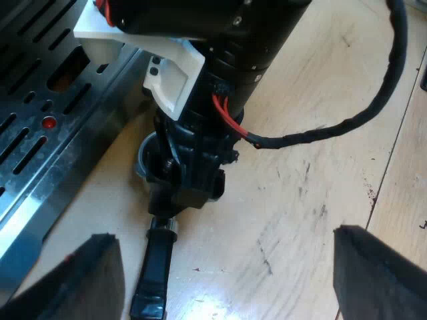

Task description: Put the handle in the coffee machine

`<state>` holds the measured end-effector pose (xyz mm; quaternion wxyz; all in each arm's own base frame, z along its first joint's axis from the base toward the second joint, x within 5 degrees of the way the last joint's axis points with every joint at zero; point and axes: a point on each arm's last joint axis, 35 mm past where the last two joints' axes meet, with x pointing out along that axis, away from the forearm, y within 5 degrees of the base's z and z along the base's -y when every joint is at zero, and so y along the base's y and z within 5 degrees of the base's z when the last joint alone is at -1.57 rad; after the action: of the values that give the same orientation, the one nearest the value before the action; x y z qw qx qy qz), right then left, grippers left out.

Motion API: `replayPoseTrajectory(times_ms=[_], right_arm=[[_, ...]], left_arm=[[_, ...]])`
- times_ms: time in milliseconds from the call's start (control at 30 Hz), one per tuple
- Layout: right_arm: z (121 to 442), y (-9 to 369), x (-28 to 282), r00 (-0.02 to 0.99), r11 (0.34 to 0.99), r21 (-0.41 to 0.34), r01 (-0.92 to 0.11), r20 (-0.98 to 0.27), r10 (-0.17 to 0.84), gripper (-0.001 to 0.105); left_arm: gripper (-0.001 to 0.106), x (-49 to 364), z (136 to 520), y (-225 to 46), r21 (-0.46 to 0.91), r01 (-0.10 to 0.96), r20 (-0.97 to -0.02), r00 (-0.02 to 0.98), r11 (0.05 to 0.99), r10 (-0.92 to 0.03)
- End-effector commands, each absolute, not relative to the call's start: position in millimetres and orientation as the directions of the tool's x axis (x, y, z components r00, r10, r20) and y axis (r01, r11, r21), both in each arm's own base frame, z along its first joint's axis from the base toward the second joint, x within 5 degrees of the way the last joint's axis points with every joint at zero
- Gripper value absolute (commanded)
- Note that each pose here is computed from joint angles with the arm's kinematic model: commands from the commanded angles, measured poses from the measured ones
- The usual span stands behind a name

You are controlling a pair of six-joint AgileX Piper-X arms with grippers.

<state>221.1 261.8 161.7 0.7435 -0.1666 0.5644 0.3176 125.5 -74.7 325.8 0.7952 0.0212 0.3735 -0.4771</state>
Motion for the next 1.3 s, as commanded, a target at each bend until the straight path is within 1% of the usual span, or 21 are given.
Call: replayPoseTrajectory(times_ms=[33, 300, 333, 367, 400, 433, 467, 500, 533, 633, 833, 967, 1133, 1200, 1300], right_arm=[[164.5, 263.0, 222.8, 0.16, 0.735, 0.118, -0.668, -0.942, 0.296, 0.08], [163.3, 263.5, 222.4, 0.144, 0.73, 0.133, -0.67, -0.942, 0.304, 0.073], [163.3, 263.2, 221.9, 0.136, 0.729, 0.139, -0.671, -0.943, 0.305, 0.066], [162.1, 260.5, 219.3, 0.11, 0.731, 0.139, -0.668, -0.953, 0.282, 0.041], [161.9, 260.1, 218.6, 0.1, 0.73, 0.145, -0.668, -0.954, 0.281, 0.033], [161.6, 259.4, 217.4, 0.083, 0.728, 0.156, -0.668, -0.956, 0.281, 0.023], [161.3, 258.5, 216.3, 0.069, 0.727, 0.161, -0.667, -0.959, 0.276, 0.009], [161.1, 258.1, 215.7, 0.06, 0.727, 0.166, -0.667, -0.96, 0.274, 0.002], [160.8, 257.3, 214.5, 0.045, 0.725, 0.174, -0.666, -0.961, 0.272, 0.0], [164.2, 255.3, 212.7, 0.038, 0.726, 0.174, -0.665, -0.963, 0.266, 0.0], [183.3, 251.6, 209.5, 0.062, 0.724, 0.182, -0.665, -0.953, 0.297, 0.0], [196.0, 244.8, 204.3, 0.068, 0.729, 0.168, -0.663, -0.957, 0.282, 0.0], [207.2, 239.7, 199.9, 0.071, 0.729, 0.167, -0.663, -0.956, 0.284, 0.0], [209.7, 238.6, 199.0, 0.072, 0.729, 0.168, -0.664, -0.956, 0.285, 0.0], [213.5, 236.8, 197.5, 0.074, 0.729, 0.168, -0.664, -0.955, 0.287, 0.0]], left_arm=[[0.068, 124.7, 328.4, -74.7, -0.33, 0.775, -0.602, 0.267, 0.539, -0.752], [0.068, 124.7, 328.4, -74.7, -0.33, 0.775, -0.602, 0.267, 0.539, -0.752], [0.068, 124.7, 328.4, -74.7, -0.33, 0.775, -0.602, 0.267, 0.539, -0.752], [0.068, 124.7, 328.4, -74.7, -0.33, 0.775, -0.602, 0.267, 0.539, -0.752], [0.068, 124.7, 328.4, -74.7, -0.33, 0.775, -0.602, 0.267, 0.539, -0.752], [0.068, 124.7, 328.4, -74.7, -0.33, 0.775, -0.602, 0.267, 0.539, -0.752], [0.068, 124.7, 328.4, -74.7, -0.33, 0.775, -0.602, 0.267, 0.539, -0.752], [0.068, 124.7, 328.4, -74.7, -0.33, 0.775, -0.602, 0.267, 0.539, -0.752], [0.068, 124.7, 328.4, -74.7, -0.33, 0.775, -0.602, 0.267, 0.539, -0.752], [0.068, 124.7, 328.4, -74.7, -0.329, 0.776, -0.602, 0.267, 0.539, -0.752], [0.068, 124.7, 328.4, -74.7, -0.324, 0.78, -0.602, 0.267, 0.536, -0.752], [0.068, 124.7, 328.4, -74.7, -0.272, 0.818, -0.602, 0.267, 0.508, -0.752], [0.068, 124.7, 328.4, -74.7, -0.226, 0.847, -0.602, 0.267, 0.481, -0.752], [0.068, 124.7, 328.4, -74.7, -0.223, 0.849, -0.602, 0.267, 0.48, -0.752], [0.068, 124.5, 328.4, -75.1, -0.178, 0.875, -0.602, 0.265, 0.45, -0.753]])
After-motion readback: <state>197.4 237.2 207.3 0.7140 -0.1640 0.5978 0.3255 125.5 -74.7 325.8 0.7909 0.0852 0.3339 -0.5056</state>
